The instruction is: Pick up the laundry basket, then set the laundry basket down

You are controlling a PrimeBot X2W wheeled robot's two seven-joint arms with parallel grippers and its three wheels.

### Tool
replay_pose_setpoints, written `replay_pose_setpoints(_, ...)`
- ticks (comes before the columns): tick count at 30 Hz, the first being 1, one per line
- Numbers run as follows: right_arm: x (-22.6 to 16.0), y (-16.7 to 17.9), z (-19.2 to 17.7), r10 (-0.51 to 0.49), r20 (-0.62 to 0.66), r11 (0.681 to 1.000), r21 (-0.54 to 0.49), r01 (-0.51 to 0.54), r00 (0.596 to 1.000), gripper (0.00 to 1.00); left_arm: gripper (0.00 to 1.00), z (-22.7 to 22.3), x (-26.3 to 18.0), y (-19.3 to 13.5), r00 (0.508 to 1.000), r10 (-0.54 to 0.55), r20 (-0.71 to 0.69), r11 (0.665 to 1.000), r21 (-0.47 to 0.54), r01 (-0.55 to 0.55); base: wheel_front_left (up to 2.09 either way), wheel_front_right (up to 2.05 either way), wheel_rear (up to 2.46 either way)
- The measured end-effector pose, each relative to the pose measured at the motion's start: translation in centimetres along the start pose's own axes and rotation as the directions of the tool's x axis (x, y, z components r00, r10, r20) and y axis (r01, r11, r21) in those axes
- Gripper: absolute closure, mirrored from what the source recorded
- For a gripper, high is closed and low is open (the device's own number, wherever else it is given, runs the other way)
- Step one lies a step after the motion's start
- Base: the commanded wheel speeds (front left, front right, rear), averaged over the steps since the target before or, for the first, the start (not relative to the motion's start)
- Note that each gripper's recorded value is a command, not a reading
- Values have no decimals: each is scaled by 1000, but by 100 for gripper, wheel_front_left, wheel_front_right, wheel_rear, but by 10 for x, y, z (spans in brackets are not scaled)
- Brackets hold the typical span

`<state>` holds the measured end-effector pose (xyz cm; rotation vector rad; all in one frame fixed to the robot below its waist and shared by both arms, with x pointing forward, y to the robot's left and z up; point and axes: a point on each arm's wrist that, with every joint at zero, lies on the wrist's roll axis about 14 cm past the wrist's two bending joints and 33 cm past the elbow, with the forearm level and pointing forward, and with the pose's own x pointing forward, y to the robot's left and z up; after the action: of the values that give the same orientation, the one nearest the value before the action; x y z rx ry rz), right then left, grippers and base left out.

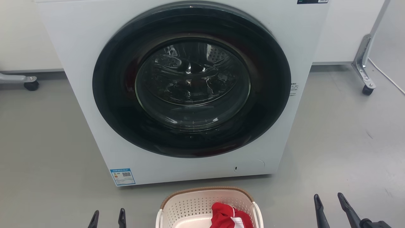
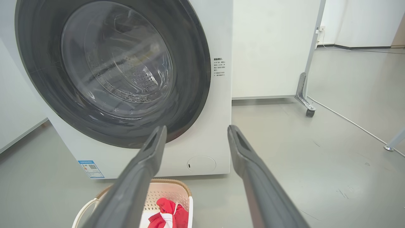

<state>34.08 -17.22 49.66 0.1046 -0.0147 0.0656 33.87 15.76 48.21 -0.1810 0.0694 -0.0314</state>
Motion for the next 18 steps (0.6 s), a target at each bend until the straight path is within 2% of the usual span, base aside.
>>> replay_pose_setpoints(18, 0, -4, 1, -15, -6, 1000, -4, 15, 1000, 0, 0, 5, 3, -3, 1000, 7, -13, 1000, 10, -7, 0, 0, 0)
